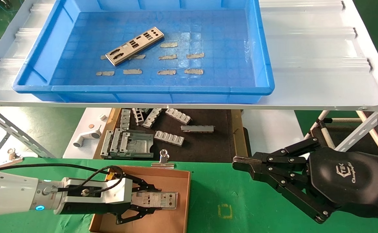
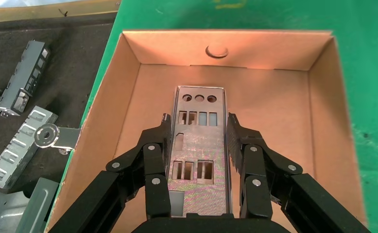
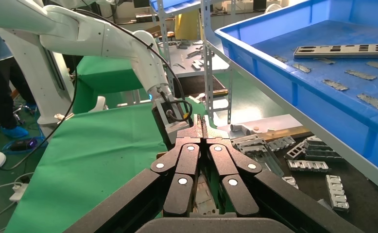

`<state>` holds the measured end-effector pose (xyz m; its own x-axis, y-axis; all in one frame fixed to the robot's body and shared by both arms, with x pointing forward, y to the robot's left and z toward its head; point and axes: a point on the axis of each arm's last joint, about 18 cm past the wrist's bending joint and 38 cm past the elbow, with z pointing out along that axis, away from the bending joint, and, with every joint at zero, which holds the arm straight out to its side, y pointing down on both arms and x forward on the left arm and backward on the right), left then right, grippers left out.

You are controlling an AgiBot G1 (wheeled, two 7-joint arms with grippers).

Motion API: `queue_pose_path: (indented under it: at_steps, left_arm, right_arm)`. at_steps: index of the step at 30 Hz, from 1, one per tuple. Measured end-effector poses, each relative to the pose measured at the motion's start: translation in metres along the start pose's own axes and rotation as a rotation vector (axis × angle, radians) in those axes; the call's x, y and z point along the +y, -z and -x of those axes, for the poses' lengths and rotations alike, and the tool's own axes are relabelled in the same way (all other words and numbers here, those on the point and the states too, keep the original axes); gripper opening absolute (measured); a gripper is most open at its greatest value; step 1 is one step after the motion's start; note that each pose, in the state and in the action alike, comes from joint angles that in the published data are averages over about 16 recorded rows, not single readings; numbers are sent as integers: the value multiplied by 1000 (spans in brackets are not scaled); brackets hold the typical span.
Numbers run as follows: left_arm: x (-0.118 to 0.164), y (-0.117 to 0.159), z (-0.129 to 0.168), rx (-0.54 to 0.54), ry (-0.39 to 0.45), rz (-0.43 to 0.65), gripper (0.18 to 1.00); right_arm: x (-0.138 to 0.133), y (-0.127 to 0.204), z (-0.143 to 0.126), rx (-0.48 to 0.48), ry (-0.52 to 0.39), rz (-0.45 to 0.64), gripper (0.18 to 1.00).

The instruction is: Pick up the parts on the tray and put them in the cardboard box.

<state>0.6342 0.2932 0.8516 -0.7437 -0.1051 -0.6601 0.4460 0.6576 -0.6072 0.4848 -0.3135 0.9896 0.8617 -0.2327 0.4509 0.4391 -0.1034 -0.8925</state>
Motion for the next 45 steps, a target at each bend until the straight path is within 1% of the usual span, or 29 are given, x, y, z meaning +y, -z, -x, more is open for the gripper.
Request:
queue_pose_path:
  at_steps: [13, 28, 34, 40, 45]
  left_arm:
    - [9, -11, 2, -12, 24, 3, 440]
    - [13, -14, 6, -14, 39, 8, 454]
    - [13, -13, 6, -12, 44, 7, 495]
    - [8, -9, 8, -12, 61, -16, 568]
    - [3, -1, 10, -11, 89, -44, 660]
  right_arm:
    - [0, 0, 0, 0, 0, 0, 191]
    - [0, 0, 0, 0, 0, 0, 191]
    - [0, 0, 0, 0, 0, 0, 191]
    - [0, 0, 0, 0, 0, 0, 191]
    - [0, 0, 0, 0, 0, 0, 191]
